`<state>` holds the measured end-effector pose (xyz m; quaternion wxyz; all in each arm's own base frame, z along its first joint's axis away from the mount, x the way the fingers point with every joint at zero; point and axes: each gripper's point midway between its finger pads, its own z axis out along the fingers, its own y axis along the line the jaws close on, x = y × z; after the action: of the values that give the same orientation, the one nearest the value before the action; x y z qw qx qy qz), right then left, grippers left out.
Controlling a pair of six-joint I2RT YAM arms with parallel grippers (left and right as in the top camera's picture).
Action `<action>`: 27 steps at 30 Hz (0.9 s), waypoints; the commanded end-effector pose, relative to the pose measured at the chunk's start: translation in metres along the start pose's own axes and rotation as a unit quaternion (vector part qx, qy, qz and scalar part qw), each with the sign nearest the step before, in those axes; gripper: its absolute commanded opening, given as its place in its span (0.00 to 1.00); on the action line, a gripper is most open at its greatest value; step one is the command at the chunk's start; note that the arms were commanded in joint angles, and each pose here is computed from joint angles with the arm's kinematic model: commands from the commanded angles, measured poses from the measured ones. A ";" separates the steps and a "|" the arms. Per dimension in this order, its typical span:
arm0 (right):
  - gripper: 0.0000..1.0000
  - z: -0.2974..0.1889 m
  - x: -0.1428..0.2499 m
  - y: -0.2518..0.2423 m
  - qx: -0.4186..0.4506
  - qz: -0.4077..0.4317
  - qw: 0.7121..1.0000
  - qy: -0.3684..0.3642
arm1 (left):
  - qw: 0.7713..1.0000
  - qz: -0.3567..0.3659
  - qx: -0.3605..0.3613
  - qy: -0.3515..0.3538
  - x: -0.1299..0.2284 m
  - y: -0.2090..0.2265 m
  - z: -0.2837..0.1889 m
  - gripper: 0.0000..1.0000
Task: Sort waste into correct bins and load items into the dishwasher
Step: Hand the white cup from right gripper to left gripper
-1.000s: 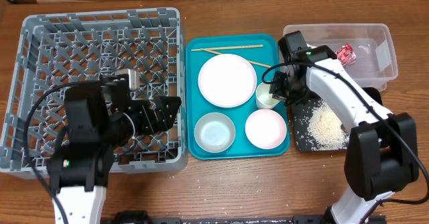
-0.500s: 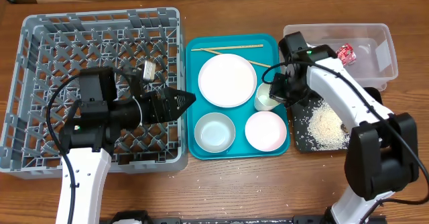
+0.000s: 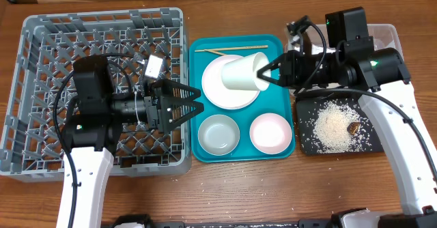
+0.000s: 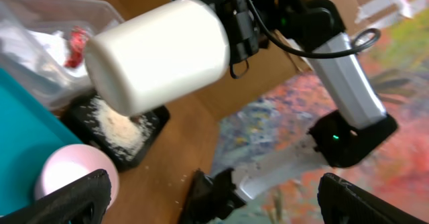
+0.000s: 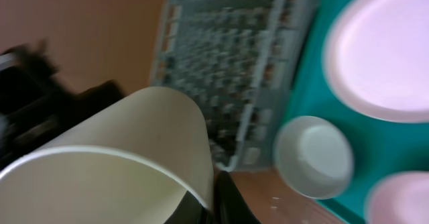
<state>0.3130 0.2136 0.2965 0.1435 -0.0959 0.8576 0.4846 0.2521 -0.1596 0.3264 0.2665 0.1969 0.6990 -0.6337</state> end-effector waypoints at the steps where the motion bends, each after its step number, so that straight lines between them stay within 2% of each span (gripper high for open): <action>1: 0.04 -0.006 0.010 0.047 -0.143 -0.054 0.988 0.035 | 0.999 0.014 0.048 0.011 -0.002 -0.013 -0.002 1.00; 7: 0.04 -0.003 0.019 0.061 -0.176 -0.076 0.980 0.052 | 0.999 -0.024 0.038 0.010 -0.004 -0.001 -0.001 1.00; 16: 0.04 0.026 0.022 0.053 -0.156 -0.055 0.984 0.069 | 0.994 -0.105 0.039 0.013 -0.009 -0.002 -0.001 1.00; 25: 0.04 0.053 0.022 0.049 -0.112 -0.044 0.991 0.063 | 0.991 -0.129 0.038 0.014 -0.011 -0.002 -0.001 1.00; 27: 0.04 0.058 0.022 0.052 -0.109 -0.047 0.991 0.062 | 0.991 -0.129 0.038 0.014 -0.011 -0.002 -0.001 0.97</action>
<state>0.2831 0.2829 0.3075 0.1016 -0.1961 0.7883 0.5742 0.2596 -0.1596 0.3276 0.1718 0.1245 0.7015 -0.6803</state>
